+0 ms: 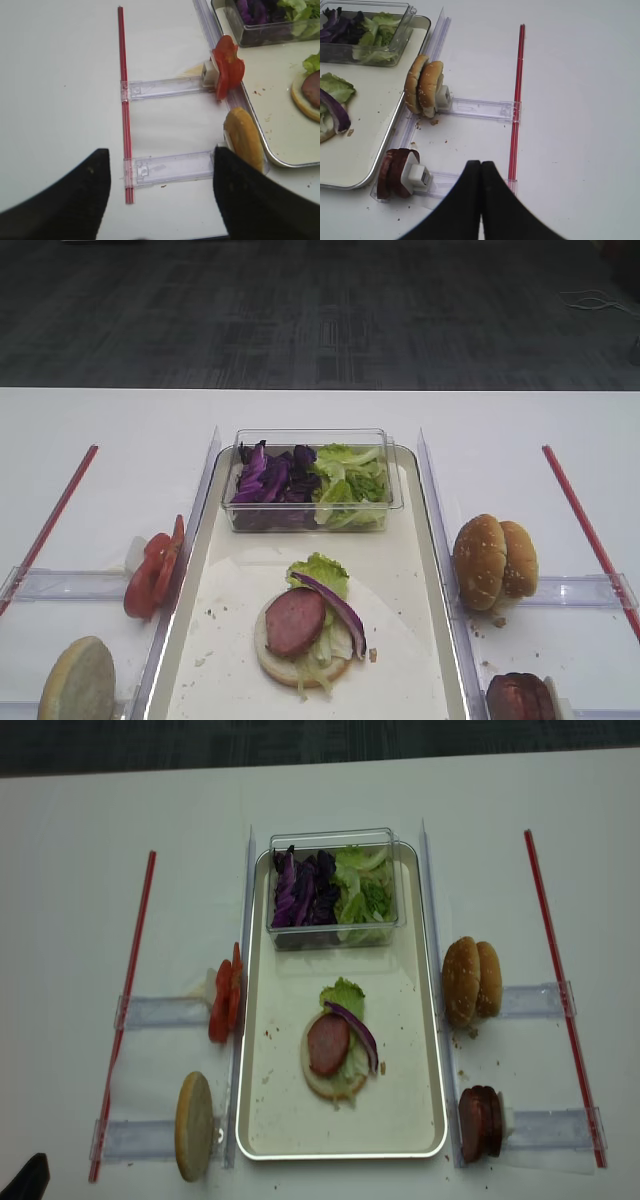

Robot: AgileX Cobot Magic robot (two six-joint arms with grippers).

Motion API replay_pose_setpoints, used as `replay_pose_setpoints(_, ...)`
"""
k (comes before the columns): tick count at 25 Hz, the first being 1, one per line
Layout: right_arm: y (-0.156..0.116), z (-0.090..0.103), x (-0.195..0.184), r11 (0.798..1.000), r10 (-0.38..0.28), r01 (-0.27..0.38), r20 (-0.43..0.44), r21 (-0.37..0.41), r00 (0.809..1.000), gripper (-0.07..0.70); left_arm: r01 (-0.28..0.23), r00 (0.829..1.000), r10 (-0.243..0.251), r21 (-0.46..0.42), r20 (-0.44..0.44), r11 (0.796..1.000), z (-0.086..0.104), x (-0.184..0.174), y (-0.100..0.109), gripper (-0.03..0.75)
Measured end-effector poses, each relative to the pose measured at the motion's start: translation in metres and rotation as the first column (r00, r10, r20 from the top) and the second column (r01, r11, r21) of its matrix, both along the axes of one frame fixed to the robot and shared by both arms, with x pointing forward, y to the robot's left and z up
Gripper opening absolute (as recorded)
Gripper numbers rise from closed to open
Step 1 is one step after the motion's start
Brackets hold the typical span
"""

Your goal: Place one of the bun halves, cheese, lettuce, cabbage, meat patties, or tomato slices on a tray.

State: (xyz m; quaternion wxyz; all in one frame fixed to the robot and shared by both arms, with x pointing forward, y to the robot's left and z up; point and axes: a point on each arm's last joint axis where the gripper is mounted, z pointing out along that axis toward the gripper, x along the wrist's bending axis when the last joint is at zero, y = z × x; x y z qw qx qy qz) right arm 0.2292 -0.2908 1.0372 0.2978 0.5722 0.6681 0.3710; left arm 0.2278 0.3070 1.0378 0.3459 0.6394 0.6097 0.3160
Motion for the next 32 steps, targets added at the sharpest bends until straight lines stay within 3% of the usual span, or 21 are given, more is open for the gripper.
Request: replay_pose_setpoints(32,0.0,0.0,0.0,1.0,0.0,0.0,0.0,0.0,1.0,0.231,0.001,1.0,-0.001,-0.001,0.0,1.0,0.0,0.0,-0.0001,0.423)
